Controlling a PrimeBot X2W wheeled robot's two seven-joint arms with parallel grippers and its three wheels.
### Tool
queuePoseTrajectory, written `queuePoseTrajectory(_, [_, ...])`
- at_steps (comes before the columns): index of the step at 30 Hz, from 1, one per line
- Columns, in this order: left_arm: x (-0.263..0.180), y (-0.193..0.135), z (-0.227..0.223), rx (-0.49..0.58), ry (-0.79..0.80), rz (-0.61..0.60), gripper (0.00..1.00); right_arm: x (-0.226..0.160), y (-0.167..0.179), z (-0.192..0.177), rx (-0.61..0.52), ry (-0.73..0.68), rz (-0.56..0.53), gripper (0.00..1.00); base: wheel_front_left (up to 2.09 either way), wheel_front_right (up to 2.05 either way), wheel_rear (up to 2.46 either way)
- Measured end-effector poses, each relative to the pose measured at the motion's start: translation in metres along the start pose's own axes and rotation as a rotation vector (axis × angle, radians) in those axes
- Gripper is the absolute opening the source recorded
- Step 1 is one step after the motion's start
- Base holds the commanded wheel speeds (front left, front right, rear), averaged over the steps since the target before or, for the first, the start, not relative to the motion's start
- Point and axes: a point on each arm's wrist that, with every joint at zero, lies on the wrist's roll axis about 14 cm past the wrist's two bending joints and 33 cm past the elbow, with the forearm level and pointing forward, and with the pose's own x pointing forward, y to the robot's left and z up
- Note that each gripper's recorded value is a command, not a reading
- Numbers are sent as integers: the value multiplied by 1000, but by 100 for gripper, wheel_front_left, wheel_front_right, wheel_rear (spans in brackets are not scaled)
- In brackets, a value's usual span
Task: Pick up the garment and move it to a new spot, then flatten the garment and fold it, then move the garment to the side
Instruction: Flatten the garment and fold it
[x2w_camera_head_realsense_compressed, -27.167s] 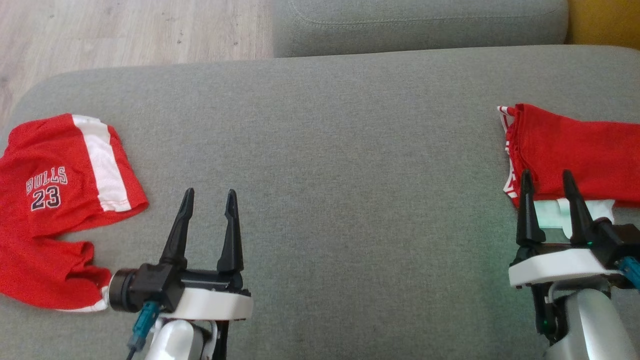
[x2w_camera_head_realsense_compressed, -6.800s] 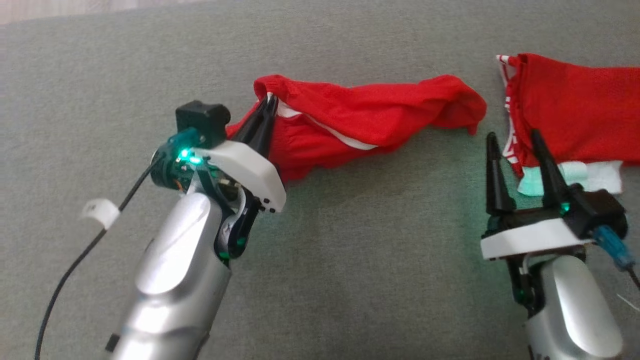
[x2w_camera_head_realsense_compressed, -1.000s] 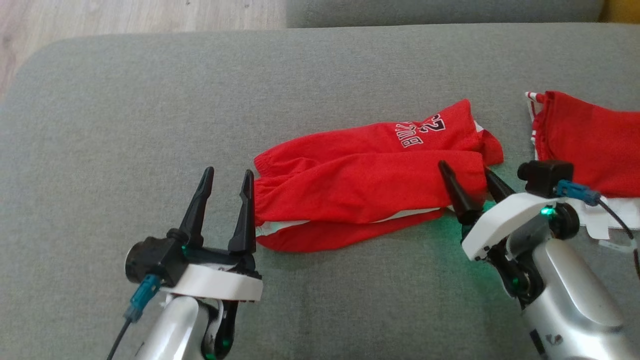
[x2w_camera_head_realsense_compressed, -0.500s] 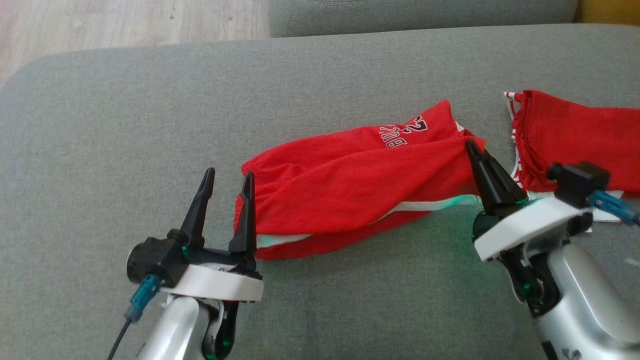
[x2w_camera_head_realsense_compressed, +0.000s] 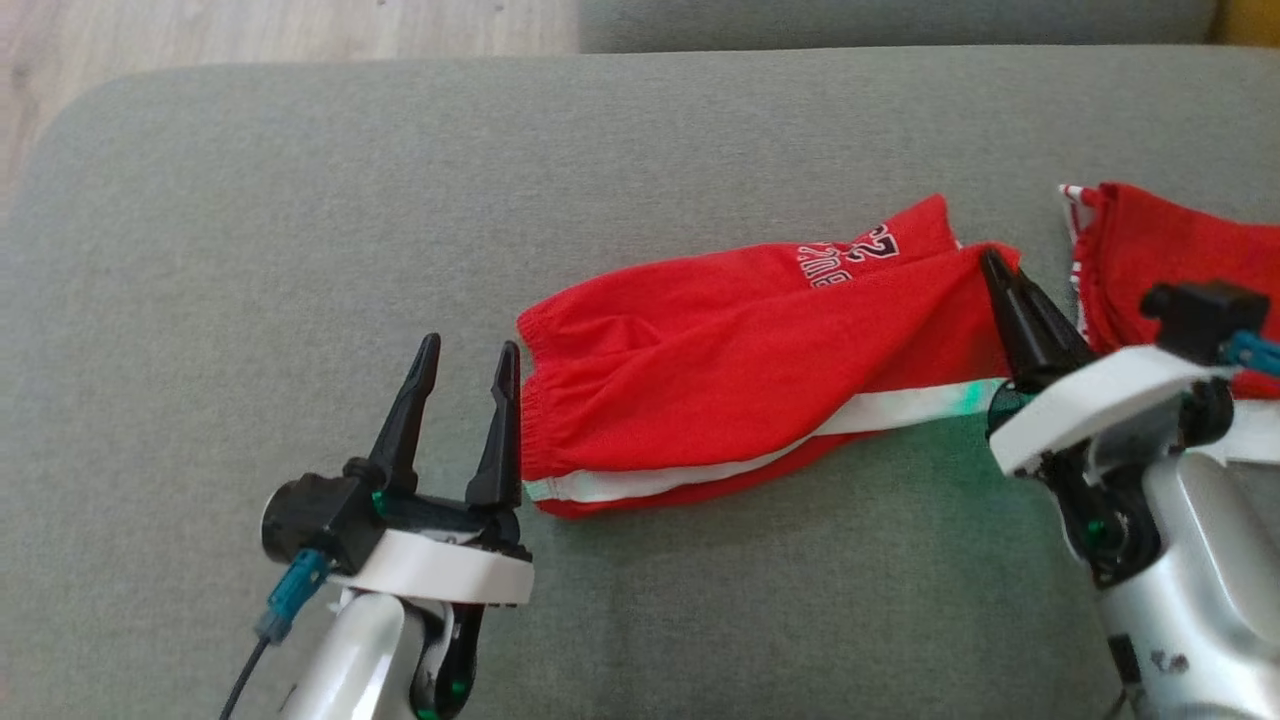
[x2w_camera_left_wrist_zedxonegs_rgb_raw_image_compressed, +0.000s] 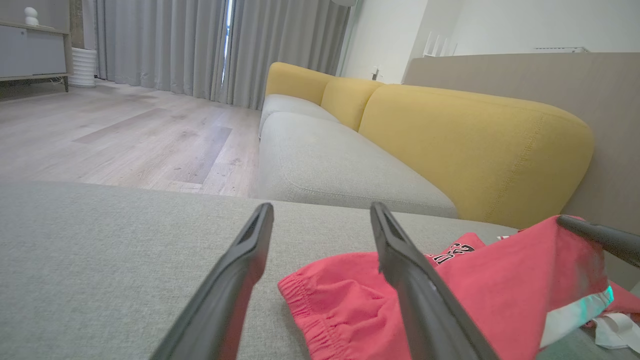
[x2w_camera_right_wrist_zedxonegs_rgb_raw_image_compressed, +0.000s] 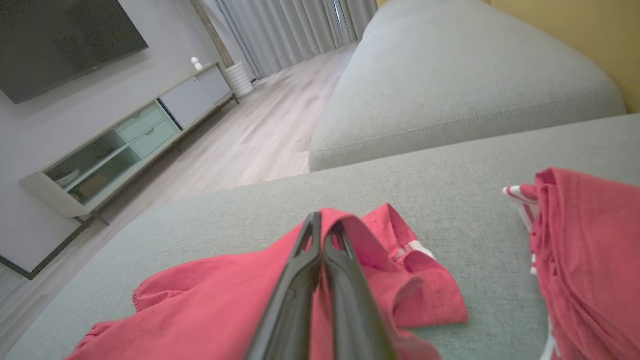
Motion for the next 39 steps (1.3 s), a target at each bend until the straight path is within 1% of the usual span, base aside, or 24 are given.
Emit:
queuePoseTrajectory(5, [-5,7,1,1,-2,26,100,17,-2,-12,7,94,-8,0,0,0,0])
queuePoseTrajectory(7, [-7,11,1,-1,-3,38,100,26,-10,-19,9,144,-28,0,0,0,0])
queuePoseTrajectory(13, [-11,18,0,-5,1,64,100,41,-35,-29,-73,227,-86,0,0,0,0])
queuePoseTrajectory(17, [-13,23,-1,-5,5,81,100,51,-44,-35,-98,261,-108,0,0,0,0])
queuePoseTrajectory(18, [-14,24,-1,-4,5,84,100,52,-45,-37,-102,269,-111,35,0,0,0])
queuePoseTrajectory(19, [-14,24,-1,-4,6,86,100,54,-45,-39,-110,274,-111,100,0,0,0])
queuePoseTrajectory(25, [-14,23,-1,-4,6,83,100,54,-48,-45,-155,279,-115,100,0,0,0])
queuePoseTrajectory(28, [-12,20,0,-2,1,72,100,50,-54,-37,-226,252,-122,100,0,0,0])
queuePoseTrajectory(31, [-10,15,3,2,-7,57,100,45,-60,-16,-273,163,-132,100,0,0,0])
queuePoseTrajectory(35, [-7,11,9,0,-27,46,100,35,-56,17,-281,-11,-127,100,0,0,0])
queuePoseTrajectory(39, [-5,4,14,-1,-42,24,100,9,-60,28,-291,-124,-148,100,0,0,0])
